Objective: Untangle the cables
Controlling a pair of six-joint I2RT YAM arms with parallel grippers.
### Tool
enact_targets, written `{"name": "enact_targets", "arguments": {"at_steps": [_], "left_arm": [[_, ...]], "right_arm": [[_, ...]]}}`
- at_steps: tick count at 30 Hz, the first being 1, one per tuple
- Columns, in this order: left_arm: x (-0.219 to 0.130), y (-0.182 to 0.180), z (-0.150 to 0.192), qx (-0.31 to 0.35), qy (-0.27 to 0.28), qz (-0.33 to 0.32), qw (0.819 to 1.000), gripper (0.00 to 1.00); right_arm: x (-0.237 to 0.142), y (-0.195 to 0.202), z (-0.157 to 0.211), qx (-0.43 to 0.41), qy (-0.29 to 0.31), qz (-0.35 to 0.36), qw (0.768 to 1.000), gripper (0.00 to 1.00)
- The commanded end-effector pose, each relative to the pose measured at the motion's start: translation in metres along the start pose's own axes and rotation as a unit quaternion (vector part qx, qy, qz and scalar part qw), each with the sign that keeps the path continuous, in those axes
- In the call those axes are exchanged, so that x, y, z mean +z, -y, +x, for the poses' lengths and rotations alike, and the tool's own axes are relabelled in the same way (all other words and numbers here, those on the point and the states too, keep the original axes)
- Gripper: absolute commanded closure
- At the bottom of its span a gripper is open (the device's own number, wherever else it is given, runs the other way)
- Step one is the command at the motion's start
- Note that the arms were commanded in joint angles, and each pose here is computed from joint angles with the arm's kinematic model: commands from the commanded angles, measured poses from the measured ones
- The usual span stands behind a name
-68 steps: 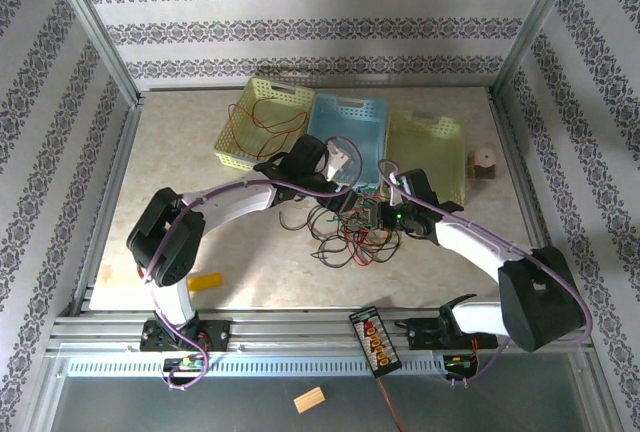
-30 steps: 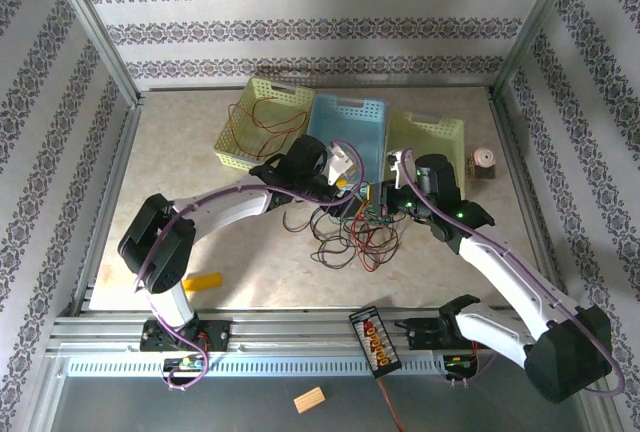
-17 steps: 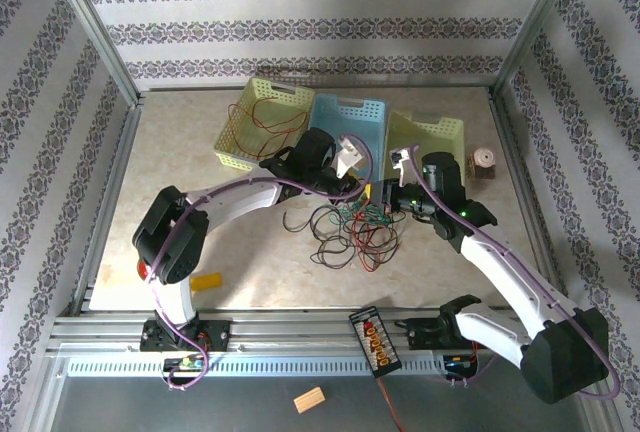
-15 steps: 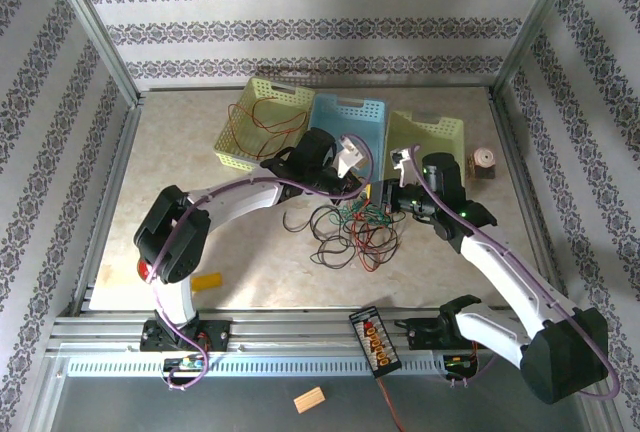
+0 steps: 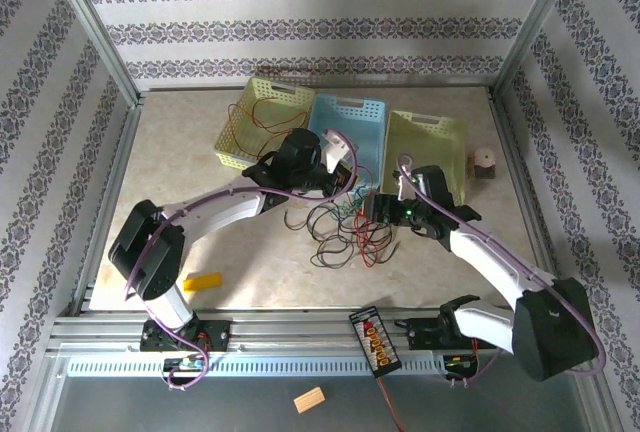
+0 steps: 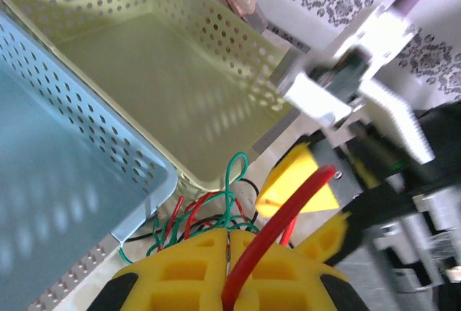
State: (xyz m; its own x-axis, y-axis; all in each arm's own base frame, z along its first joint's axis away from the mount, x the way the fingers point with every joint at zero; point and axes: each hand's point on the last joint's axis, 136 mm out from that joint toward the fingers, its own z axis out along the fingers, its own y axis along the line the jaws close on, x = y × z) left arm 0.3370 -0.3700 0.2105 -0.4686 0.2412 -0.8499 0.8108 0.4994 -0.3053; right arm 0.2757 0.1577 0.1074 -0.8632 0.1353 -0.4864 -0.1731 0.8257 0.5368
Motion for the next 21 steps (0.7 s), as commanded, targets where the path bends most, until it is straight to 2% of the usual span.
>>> {"name": "enact_targets", "arguments": {"at_steps": [1, 4, 9, 13, 21], "left_arm": [[-0.015, -0.001, -0.028, -0.001, 0.050, -0.004, 0.999, 1.00], [-0.022, 0.004, -0.040, 0.001, 0.070, 0.000, 0.998, 1.00], [-0.049, 0.022, -0.083, 0.012, 0.130, 0.014, 0.991, 1.00], [-0.080, 0.051, -0.116, 0.024, 0.174, 0.053, 0.983, 1.00], [-0.141, 0.089, -0.155, 0.059, 0.230, 0.082, 0.968, 1.00]], "right_arm": [[0.013, 0.012, 0.016, 0.005, -0.031, 0.013, 0.999, 0.23], [0.025, 0.017, 0.027, 0.004, -0.054, 0.028, 0.998, 0.24], [0.036, 0.036, 0.037, 0.018, -0.075, 0.076, 0.994, 0.28], [0.039, 0.048, 0.040, 0.031, -0.080, 0.098, 0.992, 0.44], [0.042, 0.054, 0.043, 0.042, -0.087, 0.102, 0.990, 0.61]]}}
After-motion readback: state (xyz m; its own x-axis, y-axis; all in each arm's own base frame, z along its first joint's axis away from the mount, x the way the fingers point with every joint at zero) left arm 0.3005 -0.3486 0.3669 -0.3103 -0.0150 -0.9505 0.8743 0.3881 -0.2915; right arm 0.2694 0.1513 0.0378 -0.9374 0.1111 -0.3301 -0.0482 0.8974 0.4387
